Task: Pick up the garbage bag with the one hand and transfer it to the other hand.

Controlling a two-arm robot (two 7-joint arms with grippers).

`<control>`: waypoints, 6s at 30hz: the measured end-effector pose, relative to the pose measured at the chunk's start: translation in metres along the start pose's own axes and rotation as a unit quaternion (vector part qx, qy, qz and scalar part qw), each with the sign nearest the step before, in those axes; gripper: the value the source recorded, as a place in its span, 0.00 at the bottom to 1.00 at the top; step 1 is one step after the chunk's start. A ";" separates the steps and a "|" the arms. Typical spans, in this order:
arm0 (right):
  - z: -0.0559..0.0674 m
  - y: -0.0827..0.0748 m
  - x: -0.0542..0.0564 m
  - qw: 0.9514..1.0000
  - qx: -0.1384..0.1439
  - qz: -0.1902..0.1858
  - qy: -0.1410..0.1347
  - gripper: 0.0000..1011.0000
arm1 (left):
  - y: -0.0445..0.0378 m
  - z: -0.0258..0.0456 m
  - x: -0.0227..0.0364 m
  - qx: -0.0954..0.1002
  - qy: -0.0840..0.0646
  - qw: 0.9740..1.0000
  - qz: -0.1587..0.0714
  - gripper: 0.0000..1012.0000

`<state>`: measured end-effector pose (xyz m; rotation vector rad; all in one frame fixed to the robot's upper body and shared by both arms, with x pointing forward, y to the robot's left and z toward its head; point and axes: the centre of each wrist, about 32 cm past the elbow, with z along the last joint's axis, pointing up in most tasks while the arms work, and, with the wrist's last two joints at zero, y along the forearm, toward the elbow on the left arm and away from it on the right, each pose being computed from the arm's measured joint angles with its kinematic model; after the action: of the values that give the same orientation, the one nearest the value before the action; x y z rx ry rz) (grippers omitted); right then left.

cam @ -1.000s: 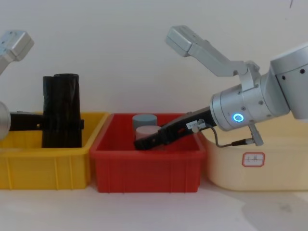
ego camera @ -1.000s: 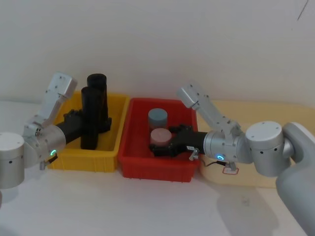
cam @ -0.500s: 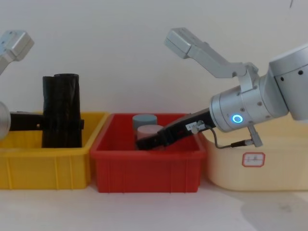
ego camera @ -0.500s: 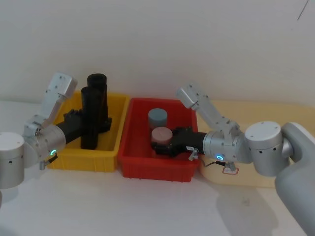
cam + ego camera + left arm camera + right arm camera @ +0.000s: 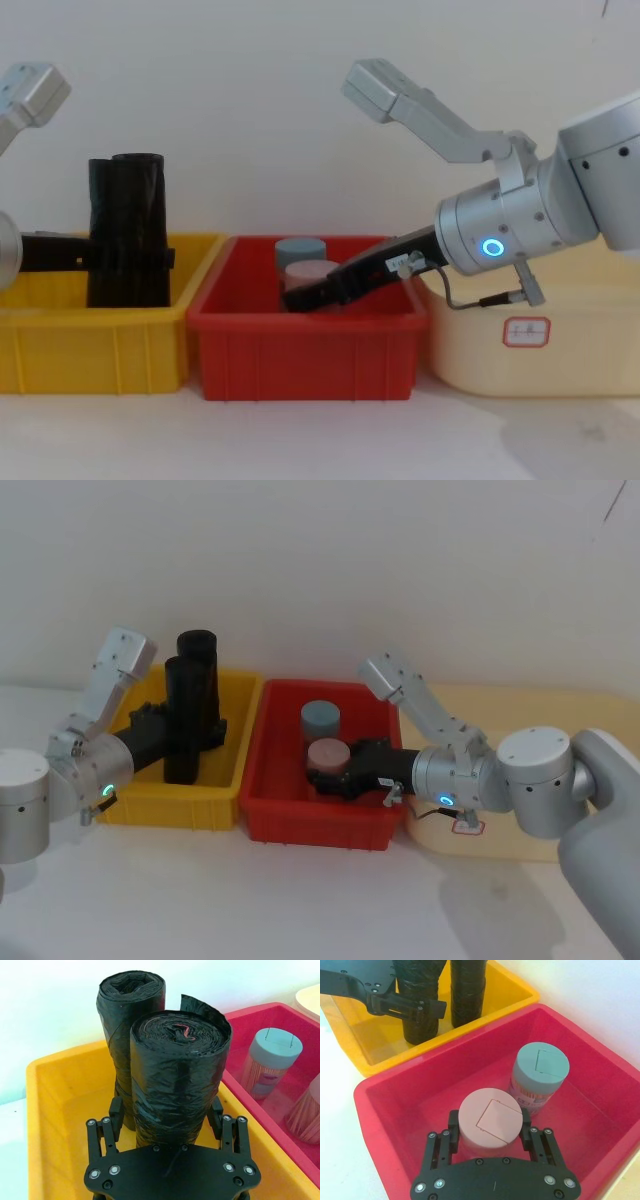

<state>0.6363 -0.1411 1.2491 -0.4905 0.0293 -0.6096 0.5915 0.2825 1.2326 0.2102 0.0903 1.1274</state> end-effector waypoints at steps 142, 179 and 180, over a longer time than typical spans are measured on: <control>-0.055 -0.096 -0.003 0.869 -0.030 -0.494 -0.002 0.66 | -0.0177 0.0830 0.0254 -0.179 -0.015 0.966 -0.186 0.40; -0.079 -0.097 0.002 0.856 -0.032 -0.515 0.013 0.99 | -0.0325 0.0771 0.0280 -0.125 -0.015 0.972 -0.197 0.40; -0.079 -0.098 0.000 0.857 -0.028 -0.514 0.012 0.99 | -0.0323 0.0772 0.0276 -0.128 -0.015 0.972 -0.197 0.40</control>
<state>0.5703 -0.2448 1.2235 -0.5365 -0.2087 -1.6755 0.6456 0.2848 1.3021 -0.0223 -0.0398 0.7302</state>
